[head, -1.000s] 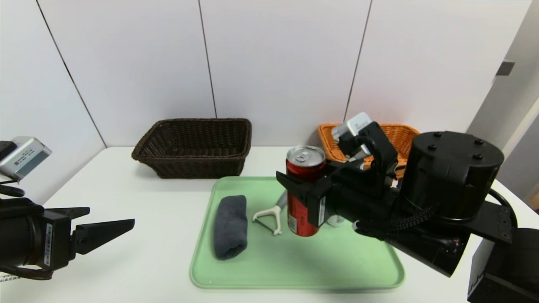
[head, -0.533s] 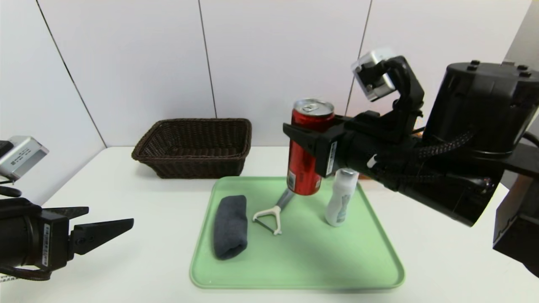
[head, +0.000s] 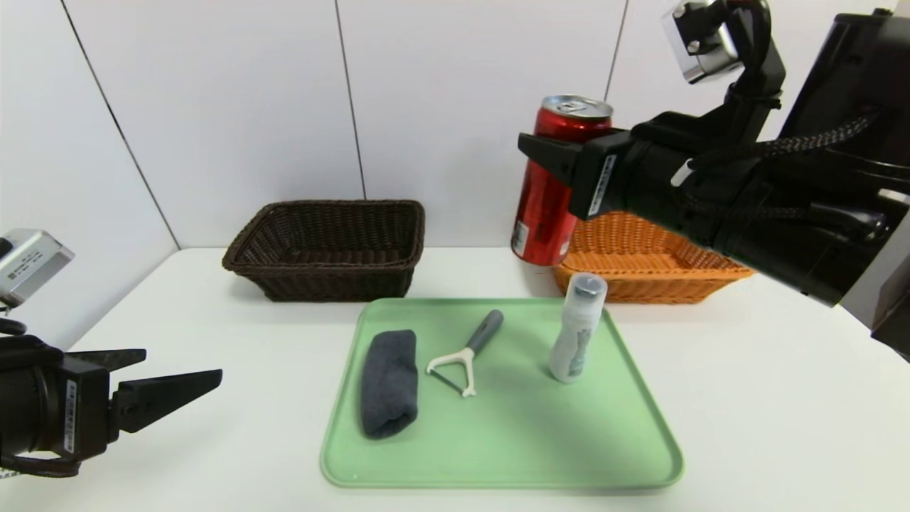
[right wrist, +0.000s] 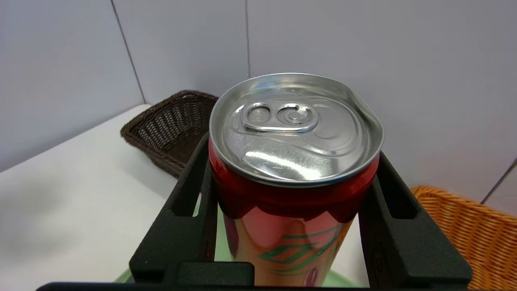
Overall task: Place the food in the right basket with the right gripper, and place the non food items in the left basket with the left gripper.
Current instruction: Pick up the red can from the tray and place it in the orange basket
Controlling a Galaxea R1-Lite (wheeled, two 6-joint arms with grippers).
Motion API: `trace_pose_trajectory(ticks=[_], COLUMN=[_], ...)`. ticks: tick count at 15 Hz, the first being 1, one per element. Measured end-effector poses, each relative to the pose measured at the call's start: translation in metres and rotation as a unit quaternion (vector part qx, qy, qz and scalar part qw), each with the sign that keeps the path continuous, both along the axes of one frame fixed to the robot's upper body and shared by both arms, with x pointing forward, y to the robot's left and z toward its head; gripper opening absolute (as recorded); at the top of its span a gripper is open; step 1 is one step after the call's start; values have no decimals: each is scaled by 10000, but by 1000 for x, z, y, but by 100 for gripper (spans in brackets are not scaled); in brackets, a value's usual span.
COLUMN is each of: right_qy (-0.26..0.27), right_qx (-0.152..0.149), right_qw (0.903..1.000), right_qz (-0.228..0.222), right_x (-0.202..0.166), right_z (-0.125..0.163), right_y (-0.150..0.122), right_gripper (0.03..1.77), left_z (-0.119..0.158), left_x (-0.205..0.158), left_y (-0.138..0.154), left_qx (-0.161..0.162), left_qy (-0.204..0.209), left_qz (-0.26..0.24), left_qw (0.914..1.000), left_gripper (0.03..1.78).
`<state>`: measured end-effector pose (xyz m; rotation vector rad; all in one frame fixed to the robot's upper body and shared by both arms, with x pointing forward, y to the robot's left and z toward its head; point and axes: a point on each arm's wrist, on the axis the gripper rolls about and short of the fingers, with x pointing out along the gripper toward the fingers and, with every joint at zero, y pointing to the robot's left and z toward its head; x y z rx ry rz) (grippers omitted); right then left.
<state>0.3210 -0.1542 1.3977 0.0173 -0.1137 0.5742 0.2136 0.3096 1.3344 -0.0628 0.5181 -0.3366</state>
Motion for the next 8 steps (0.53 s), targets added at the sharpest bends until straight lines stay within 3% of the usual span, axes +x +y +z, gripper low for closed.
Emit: trace_pose_trajectory(ticks=[8], right_qy=[-133], right_qx=[84], right_qw=[9927], right_qz=[-1196], right_x=[45], right_z=[14], right_y=[-59], right_gripper=[94], left_z=[1], left_x=[0], left_y=[0], left_qx=[-12], left_qy=[-40], left_qz=[-24], left_qw=[10000], left_gripper=[169])
